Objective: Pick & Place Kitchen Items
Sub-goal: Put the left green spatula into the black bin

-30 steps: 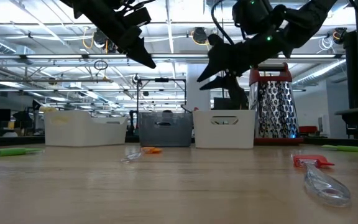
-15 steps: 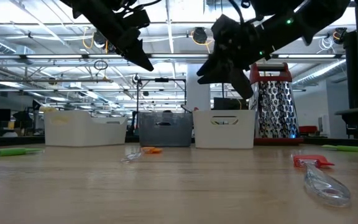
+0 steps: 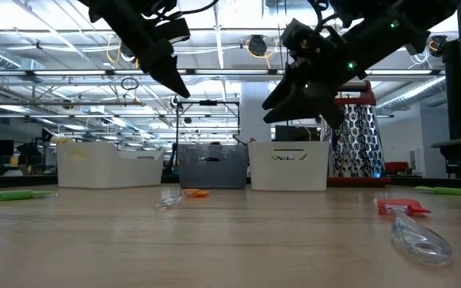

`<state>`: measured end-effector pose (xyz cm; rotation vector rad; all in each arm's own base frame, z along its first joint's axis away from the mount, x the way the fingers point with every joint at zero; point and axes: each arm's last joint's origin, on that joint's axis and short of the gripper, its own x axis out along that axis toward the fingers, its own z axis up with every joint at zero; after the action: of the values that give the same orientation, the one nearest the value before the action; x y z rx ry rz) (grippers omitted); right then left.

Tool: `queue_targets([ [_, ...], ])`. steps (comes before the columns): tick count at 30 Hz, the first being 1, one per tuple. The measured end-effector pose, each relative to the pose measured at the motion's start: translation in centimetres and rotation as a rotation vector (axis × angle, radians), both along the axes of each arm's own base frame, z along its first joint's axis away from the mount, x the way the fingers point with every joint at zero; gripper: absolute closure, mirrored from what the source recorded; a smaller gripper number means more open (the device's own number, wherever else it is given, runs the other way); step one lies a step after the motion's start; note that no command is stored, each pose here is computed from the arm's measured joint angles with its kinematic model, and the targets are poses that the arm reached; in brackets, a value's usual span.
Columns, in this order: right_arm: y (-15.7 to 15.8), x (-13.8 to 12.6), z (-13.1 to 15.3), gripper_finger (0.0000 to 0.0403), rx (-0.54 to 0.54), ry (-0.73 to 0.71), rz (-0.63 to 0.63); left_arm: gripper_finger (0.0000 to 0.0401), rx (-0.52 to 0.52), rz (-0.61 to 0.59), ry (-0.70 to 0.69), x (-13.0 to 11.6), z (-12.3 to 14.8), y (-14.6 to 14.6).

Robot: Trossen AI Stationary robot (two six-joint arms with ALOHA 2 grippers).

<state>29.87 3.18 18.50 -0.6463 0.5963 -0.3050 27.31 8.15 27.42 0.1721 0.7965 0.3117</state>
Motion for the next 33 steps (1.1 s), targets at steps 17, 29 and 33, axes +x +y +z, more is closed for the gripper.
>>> queue_targets([
  [17,0.6,0.3,0.1,0.0226,0.294,-0.095,0.079,0.0313,-0.410,0.268,0.282,-2.6,-2.4,-4.0],
  [29,0.5,0.3,0.2,0.0228,0.287,-0.095,0.084,0.0313,-0.506,0.244,0.365,-3.0,-2.6,-6.2],
  [33,0.5,0.3,0.2,0.0231,0.283,-0.094,0.085,0.0313,-0.493,0.230,0.417,-3.4,-2.8,-6.3],
])
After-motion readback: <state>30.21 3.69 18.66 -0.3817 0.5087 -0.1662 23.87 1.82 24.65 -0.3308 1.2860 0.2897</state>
